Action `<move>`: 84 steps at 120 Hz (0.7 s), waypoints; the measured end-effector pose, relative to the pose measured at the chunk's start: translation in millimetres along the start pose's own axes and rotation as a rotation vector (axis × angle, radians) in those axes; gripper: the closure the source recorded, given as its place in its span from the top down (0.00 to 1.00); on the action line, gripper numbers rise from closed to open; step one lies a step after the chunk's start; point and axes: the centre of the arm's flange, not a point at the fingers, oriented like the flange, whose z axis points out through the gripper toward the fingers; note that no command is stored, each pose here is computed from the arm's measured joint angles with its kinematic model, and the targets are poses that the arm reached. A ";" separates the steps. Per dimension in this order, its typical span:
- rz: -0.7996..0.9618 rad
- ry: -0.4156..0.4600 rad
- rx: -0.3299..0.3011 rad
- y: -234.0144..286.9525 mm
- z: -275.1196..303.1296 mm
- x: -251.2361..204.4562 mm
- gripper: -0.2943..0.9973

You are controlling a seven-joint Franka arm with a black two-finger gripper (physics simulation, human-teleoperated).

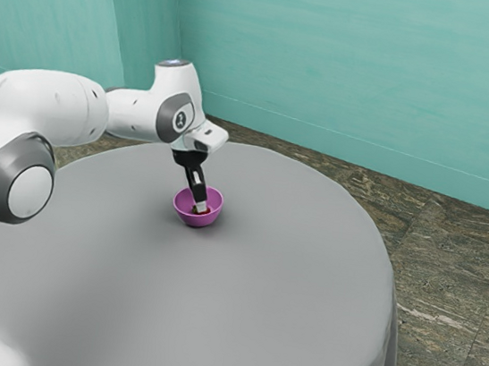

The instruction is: Take strawberry from the bowl

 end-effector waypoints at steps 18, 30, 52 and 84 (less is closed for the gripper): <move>-0.002 0.001 0.002 -3.9 3.9 -2.6 0.48; -0.001 0.006 0.008 -6.5 3.6 -2.7 0.48; -0.001 0.007 0.012 -10.5 10.0 -5.5 0.48; 0.005 0.010 0.013 -12.5 16.6 -6.6 0.48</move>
